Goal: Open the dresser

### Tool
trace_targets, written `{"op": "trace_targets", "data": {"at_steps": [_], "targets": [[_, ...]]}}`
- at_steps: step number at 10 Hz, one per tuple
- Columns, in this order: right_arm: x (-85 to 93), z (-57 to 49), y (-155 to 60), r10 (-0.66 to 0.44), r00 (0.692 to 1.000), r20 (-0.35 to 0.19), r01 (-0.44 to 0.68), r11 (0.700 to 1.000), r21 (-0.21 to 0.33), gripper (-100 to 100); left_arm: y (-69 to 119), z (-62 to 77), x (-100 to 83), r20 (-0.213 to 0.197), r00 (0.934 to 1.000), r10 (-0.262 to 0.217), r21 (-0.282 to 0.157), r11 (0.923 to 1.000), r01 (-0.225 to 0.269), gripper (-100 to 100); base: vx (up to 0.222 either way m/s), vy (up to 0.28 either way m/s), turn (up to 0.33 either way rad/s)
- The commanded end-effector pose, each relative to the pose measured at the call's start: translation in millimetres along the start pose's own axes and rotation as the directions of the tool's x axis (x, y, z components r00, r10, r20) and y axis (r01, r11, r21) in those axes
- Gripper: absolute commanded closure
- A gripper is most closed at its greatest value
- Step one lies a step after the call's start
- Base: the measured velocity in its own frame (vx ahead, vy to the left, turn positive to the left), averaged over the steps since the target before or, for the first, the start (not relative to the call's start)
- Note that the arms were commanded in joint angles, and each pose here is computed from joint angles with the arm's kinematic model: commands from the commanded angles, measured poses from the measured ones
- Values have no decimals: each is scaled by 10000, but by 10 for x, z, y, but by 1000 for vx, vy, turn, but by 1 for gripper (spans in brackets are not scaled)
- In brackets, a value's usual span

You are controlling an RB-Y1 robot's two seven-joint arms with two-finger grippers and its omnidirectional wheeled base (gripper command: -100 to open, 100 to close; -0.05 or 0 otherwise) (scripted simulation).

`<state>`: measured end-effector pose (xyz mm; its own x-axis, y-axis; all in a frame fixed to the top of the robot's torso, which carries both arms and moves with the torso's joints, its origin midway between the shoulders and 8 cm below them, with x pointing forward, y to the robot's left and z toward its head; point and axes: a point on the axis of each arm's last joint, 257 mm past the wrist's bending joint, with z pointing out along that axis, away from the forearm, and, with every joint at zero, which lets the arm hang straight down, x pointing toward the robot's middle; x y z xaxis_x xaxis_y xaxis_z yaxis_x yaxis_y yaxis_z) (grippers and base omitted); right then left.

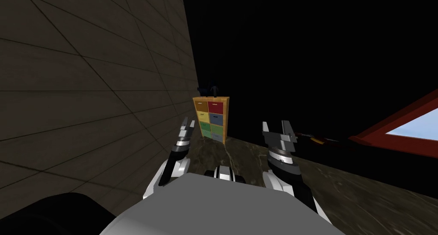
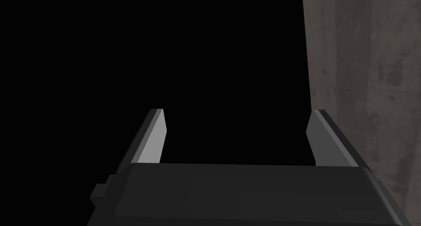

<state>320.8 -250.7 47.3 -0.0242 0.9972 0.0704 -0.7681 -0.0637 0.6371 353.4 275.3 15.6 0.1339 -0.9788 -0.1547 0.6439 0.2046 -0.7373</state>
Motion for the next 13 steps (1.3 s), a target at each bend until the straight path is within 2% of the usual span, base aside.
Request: {"op": "trace_targets", "data": {"at_steps": [1,6,13], "targets": [[0,0,0,0,10000,0,0,10000,0,0,240,-38,53,-420,9990,172,-390,9991,-189,-100,93,-3,-30],[0,0,0,0,10000,0,0,10000,0,0,717,-138,136,-809,9962,318,-1231,9915,-416,-100,106,-14,-33],[0,0,0,0,10000,0,0,10000,0,0,1289,-304,236,-887,9957,262,-2296,9722,-461,-100,95,-2,-30]]}}
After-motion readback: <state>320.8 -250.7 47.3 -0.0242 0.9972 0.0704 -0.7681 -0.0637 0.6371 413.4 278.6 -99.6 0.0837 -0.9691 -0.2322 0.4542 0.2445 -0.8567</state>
